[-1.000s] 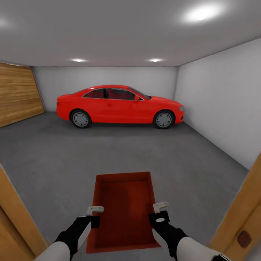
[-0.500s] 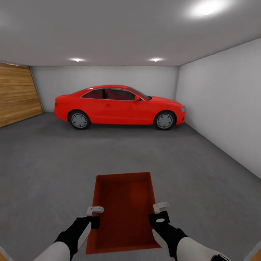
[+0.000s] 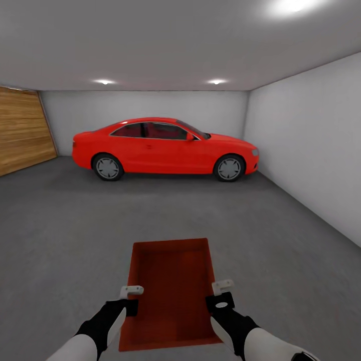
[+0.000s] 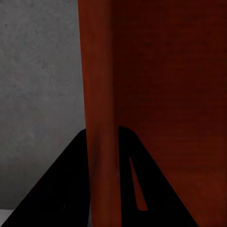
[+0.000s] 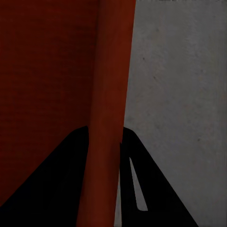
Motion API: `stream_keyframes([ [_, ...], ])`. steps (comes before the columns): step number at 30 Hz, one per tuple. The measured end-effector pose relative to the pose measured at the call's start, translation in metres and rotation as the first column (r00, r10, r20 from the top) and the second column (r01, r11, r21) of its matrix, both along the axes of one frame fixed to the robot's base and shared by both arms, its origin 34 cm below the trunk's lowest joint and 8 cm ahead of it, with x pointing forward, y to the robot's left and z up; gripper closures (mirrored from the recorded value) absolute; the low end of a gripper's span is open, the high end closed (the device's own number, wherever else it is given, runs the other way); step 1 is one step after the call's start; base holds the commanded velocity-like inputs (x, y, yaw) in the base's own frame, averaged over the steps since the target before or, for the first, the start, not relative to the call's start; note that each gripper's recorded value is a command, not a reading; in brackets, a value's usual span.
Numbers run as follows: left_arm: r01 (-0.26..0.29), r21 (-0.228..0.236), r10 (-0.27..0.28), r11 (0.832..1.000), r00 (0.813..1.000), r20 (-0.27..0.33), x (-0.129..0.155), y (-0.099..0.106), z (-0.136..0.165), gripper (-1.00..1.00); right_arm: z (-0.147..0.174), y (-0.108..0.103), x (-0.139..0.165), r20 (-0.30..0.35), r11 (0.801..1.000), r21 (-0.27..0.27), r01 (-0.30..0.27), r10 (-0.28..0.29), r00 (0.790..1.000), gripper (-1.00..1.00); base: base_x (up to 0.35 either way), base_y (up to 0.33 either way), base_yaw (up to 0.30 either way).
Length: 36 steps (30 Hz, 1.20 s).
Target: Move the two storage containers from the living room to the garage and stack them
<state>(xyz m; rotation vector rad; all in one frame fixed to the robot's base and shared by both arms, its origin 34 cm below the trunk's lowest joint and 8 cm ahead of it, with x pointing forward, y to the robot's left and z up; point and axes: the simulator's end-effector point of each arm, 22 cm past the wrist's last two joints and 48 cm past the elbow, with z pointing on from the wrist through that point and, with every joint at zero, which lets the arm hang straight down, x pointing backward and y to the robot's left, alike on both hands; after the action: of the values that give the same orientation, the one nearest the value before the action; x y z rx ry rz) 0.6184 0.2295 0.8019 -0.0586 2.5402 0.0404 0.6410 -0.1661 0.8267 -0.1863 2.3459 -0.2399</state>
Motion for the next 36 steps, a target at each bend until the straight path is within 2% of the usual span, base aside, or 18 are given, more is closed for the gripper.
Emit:
stream_keyframes([
  [36, -0.001, -0.001, 0.001, 1.000, 1.000, -0.001, -0.0002, 0.0004, -0.0002, 1.00, -0.0001, 0.0004, -0.0002, 0.000, 1.000, 0.000, 0.000, 0.000, 1.000, 1.00, 0.321, 0.000, 0.000],
])
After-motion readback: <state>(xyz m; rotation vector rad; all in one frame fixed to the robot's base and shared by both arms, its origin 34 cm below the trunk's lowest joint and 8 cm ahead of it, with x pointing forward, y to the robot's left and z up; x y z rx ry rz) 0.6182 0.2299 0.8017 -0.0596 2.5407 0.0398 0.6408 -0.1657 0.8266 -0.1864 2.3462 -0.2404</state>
